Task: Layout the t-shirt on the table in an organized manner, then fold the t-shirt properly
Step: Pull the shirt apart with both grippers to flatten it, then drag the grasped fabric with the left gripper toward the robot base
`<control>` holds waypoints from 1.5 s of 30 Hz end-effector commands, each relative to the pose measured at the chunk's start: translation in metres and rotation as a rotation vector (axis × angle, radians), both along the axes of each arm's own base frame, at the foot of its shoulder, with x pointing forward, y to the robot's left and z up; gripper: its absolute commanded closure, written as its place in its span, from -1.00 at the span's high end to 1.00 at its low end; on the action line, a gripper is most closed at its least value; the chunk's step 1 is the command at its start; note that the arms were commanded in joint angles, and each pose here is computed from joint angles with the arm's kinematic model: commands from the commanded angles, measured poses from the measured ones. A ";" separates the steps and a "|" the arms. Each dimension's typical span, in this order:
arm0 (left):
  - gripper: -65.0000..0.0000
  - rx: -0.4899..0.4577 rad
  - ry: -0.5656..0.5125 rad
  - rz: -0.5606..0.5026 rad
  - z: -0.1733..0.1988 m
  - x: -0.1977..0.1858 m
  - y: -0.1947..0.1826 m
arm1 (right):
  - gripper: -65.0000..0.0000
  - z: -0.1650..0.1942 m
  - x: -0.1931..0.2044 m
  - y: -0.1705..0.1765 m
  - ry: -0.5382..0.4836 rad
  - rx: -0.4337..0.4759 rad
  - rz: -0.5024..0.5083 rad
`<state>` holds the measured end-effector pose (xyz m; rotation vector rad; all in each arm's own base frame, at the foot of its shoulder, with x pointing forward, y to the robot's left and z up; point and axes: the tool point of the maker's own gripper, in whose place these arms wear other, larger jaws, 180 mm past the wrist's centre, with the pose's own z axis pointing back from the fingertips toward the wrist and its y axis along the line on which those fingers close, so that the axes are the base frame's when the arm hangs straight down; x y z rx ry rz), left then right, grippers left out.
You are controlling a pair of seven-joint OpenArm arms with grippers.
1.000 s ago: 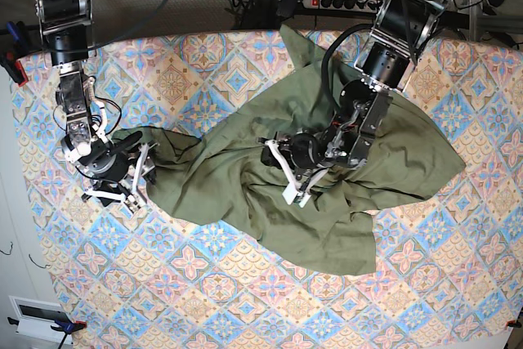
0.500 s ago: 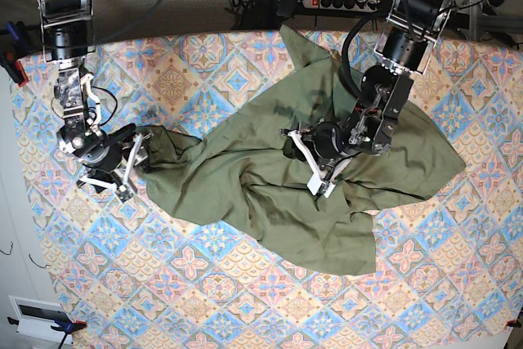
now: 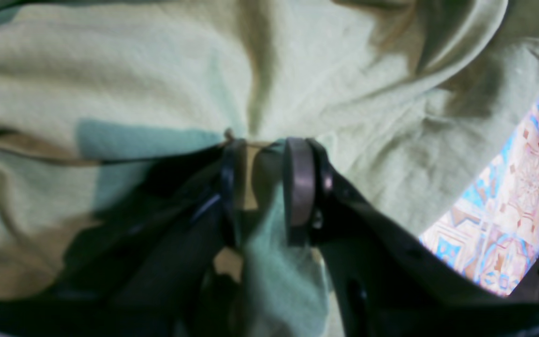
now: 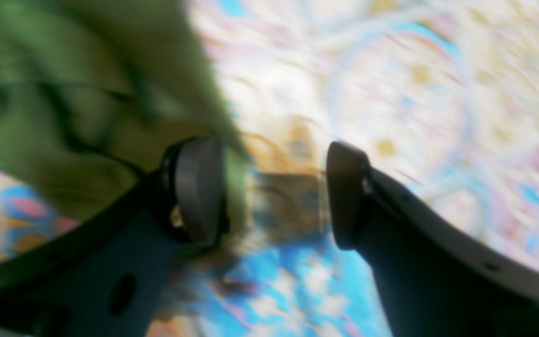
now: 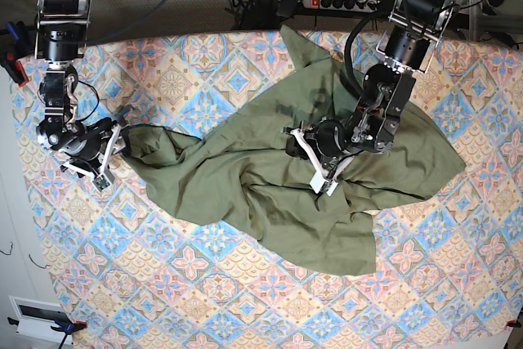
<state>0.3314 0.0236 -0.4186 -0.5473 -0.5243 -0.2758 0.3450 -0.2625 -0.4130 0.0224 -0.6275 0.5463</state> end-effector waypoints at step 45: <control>-0.47 -0.039 0.022 -0.234 0.031 -0.155 -0.015 | -0.98 0.075 -0.001 -0.091 -0.212 -0.001 -0.289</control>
